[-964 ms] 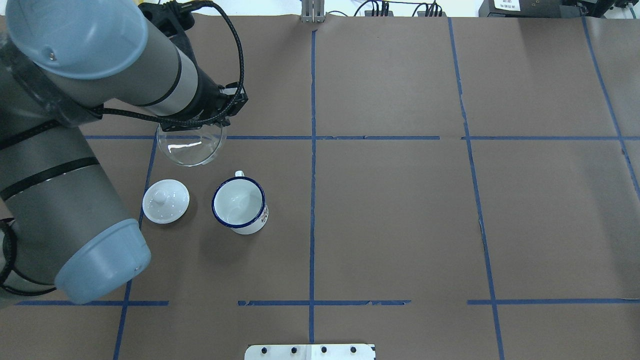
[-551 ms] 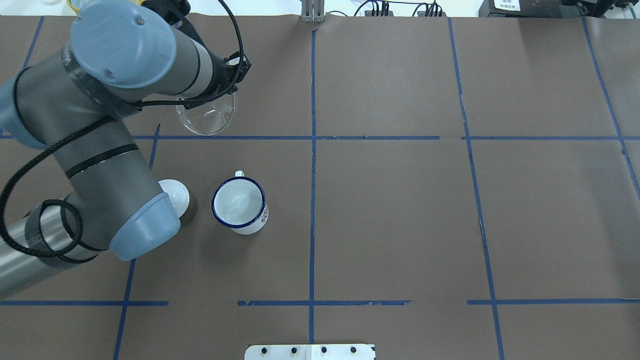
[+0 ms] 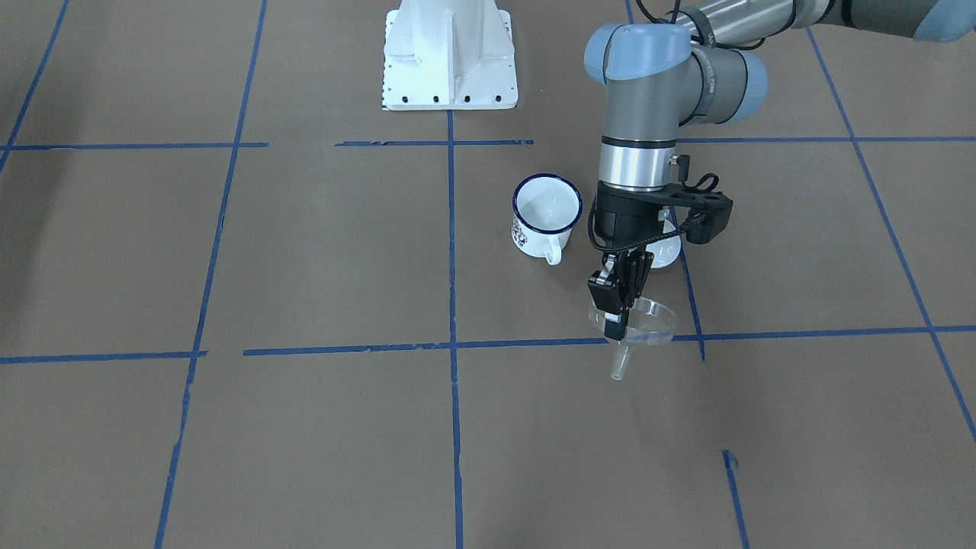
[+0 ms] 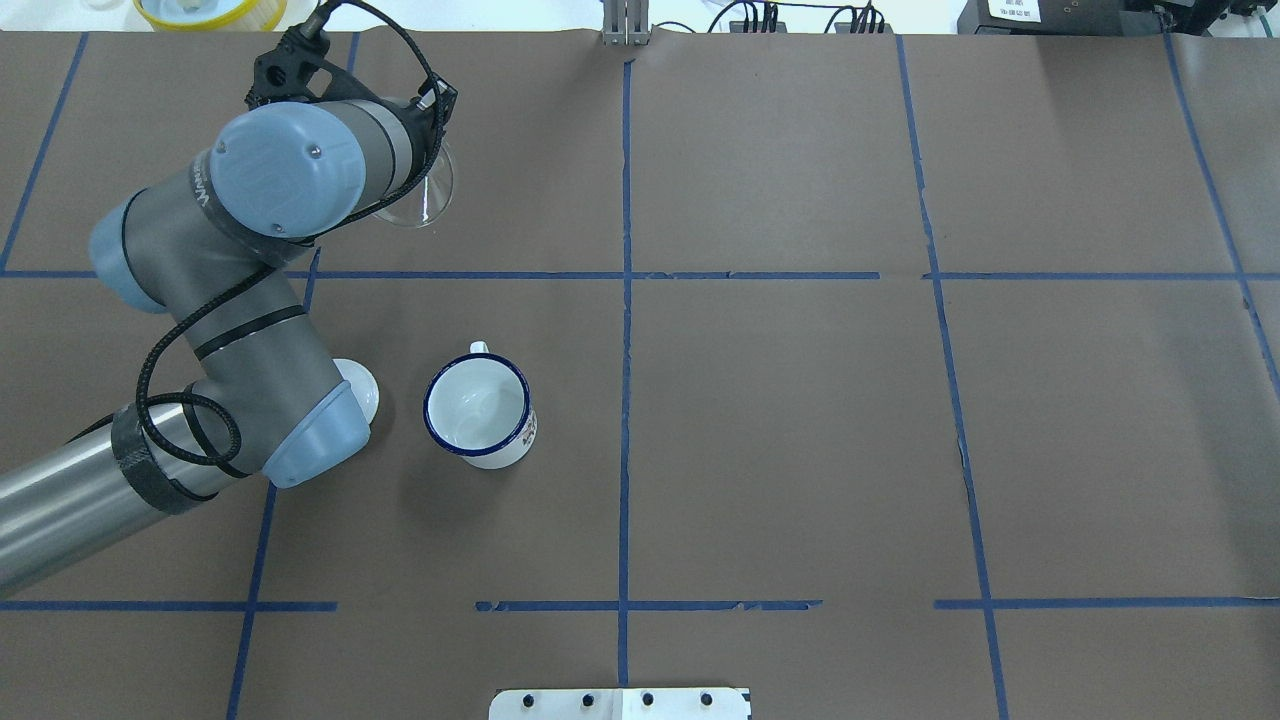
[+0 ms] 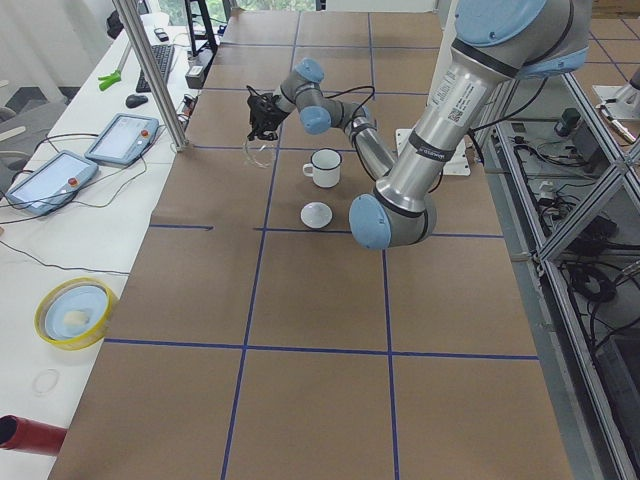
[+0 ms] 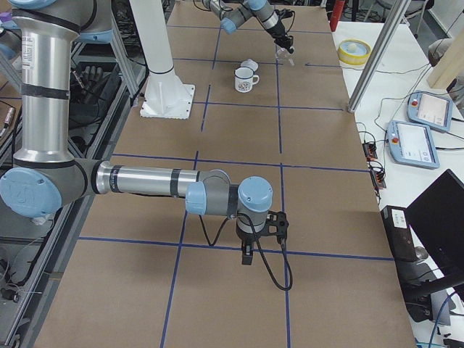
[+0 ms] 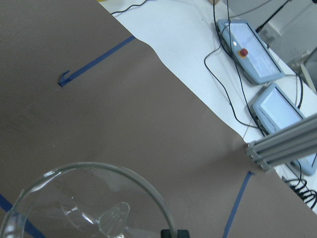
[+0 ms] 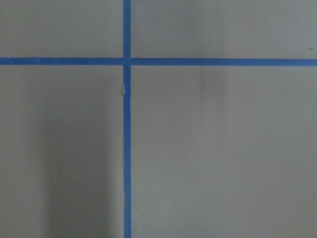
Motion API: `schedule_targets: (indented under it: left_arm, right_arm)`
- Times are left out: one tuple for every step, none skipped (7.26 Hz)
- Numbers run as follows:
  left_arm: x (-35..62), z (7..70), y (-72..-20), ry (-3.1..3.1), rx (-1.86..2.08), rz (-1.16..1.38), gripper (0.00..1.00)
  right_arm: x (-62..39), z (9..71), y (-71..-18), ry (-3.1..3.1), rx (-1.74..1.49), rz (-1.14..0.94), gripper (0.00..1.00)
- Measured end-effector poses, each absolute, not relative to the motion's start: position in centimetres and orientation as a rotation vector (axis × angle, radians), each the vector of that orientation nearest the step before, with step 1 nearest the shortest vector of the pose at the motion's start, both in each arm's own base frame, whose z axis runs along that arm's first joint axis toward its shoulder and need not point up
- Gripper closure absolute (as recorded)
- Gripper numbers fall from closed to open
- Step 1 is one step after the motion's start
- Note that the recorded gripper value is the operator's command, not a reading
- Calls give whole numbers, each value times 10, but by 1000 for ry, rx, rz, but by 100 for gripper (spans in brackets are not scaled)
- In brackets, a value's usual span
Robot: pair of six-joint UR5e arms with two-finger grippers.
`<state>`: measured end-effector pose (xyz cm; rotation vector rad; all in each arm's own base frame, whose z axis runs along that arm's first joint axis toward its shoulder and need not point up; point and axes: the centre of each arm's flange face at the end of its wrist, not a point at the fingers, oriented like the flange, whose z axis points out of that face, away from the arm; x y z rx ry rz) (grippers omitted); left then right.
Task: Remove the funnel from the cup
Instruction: 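Carry the funnel farther from the robot and lower it onto the table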
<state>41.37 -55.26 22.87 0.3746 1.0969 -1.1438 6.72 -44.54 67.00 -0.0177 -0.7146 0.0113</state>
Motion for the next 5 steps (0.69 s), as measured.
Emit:
schedule_targets:
  left_arm:
    - [422,248,-557,1135,400,-1224,100]
    - [434,265,-559,1165,411,-1287,100]
    - [450,281,-556,1185,424,-1344,100]
    - [467,293,-548,1187,448,-1375,100]
    - [479,302,-542,1187,470,-1390,100]
  right_arm:
    - [67,670,-445,-715,-18,11,0]
    - [67,670,-445,-715,-18,11,0]
    - [67,670,-445,-715,-18,11,0]
    - [67,670,-445,-715,-18,11,0]
    - [67,670,-445,-715,-18,11,0]
